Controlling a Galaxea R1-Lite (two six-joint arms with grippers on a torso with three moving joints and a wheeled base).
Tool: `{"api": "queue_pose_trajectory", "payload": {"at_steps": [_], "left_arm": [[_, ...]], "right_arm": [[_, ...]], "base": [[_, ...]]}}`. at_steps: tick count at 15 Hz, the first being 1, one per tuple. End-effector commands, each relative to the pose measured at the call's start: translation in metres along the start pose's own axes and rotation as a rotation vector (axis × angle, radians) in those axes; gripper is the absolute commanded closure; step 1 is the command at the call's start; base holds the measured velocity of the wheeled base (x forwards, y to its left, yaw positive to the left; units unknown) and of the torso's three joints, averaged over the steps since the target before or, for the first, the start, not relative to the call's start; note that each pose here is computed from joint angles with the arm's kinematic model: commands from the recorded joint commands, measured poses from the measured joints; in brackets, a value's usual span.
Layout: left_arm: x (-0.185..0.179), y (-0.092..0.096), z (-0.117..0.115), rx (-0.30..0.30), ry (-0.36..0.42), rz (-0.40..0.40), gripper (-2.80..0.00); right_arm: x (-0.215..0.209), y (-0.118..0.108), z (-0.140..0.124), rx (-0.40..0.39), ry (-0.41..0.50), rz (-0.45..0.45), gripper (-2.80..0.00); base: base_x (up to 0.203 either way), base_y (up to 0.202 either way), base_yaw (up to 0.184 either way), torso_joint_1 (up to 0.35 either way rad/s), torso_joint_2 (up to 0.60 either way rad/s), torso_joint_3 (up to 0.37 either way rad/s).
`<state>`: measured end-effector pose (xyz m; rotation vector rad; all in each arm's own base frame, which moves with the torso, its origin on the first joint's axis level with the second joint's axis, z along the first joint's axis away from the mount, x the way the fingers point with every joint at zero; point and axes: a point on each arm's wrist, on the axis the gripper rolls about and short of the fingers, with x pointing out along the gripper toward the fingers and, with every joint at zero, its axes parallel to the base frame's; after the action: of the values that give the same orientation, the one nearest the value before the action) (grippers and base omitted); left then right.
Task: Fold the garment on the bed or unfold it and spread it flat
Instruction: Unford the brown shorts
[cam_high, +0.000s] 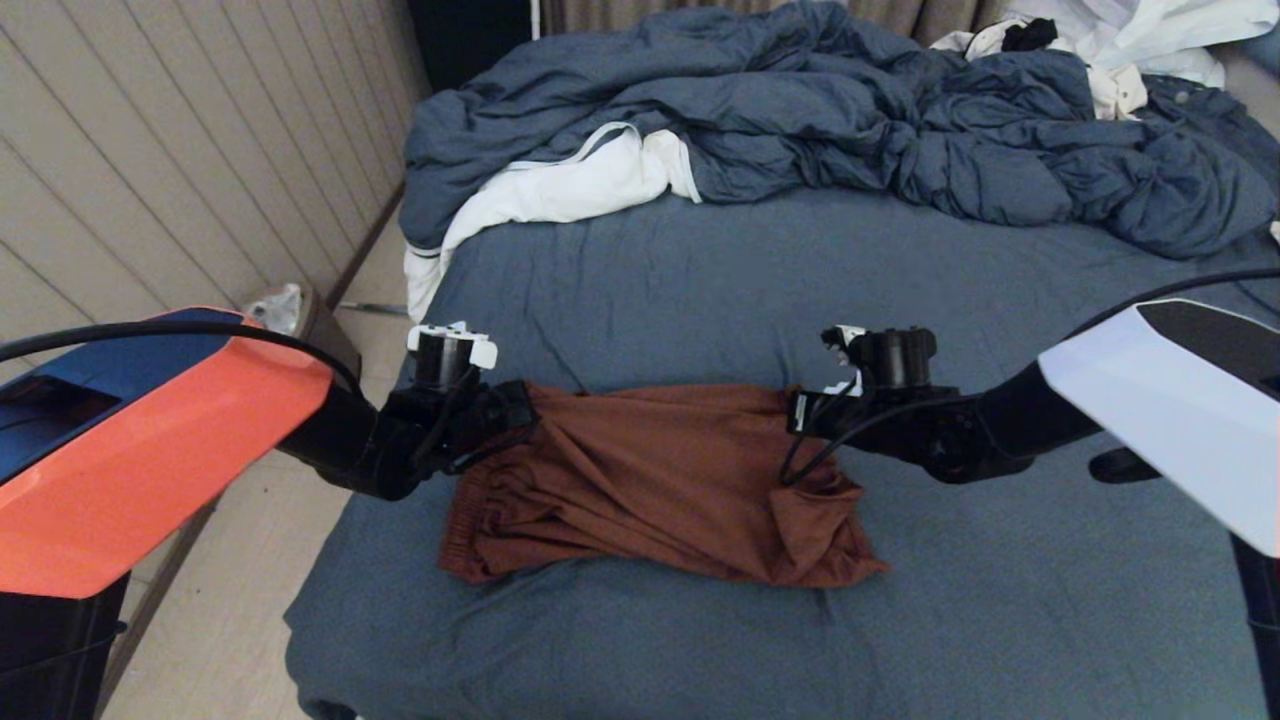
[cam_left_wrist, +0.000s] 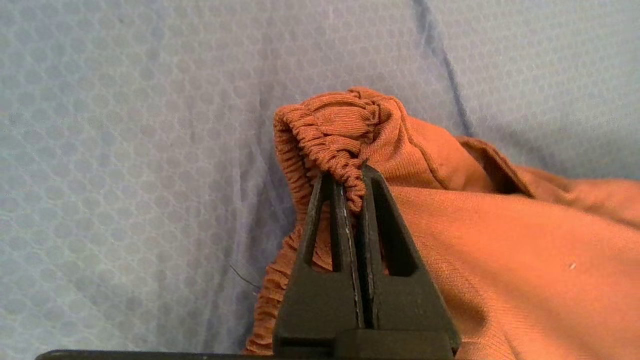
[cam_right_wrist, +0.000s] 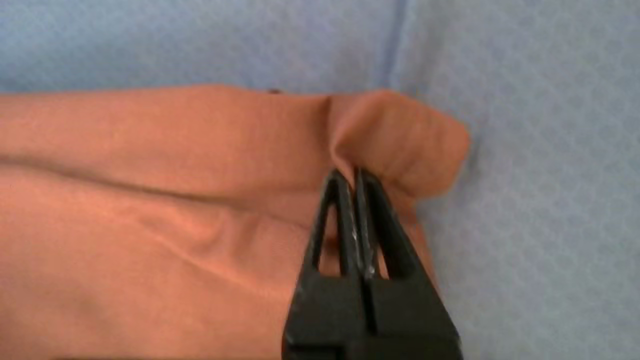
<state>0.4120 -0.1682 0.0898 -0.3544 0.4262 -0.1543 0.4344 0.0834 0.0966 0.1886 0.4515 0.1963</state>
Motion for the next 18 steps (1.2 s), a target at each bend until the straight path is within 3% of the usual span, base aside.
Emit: {"api": "queue_pose_trajectory", "payload": {"at_steps": [1,7,13,18], "left_arm": [[-0.008,-0.005,0.016,-0.008,-0.048,-0.018,0.00],[-0.062,-0.023,0.069,-0.025,-0.169,-0.078,0.00],[-0.119,-0.032,0.095,-0.028,-0.210,-0.098,0.00],[-0.144,-0.039,0.116,0.003,-0.268,-0.111,0.00]], "right_arm": [[-0.008,0.003,0.009,0.000,-0.036,-0.013,0.00],[-0.056,0.019,0.048,-0.005,-0.157,-0.008,0.00],[-0.105,0.030,0.077,-0.010,-0.258,0.019,0.00],[-0.128,0.035,0.094,-0.014,-0.326,0.033,0.00]], "base": [[0.000,0.000,0.000,0.000,0.00,0.000],[0.000,0.000,0.000,0.000,0.00,0.000],[0.000,0.000,0.000,0.000,0.00,0.000],[0.000,0.000,0.000,0.000,0.00,0.000]]}}
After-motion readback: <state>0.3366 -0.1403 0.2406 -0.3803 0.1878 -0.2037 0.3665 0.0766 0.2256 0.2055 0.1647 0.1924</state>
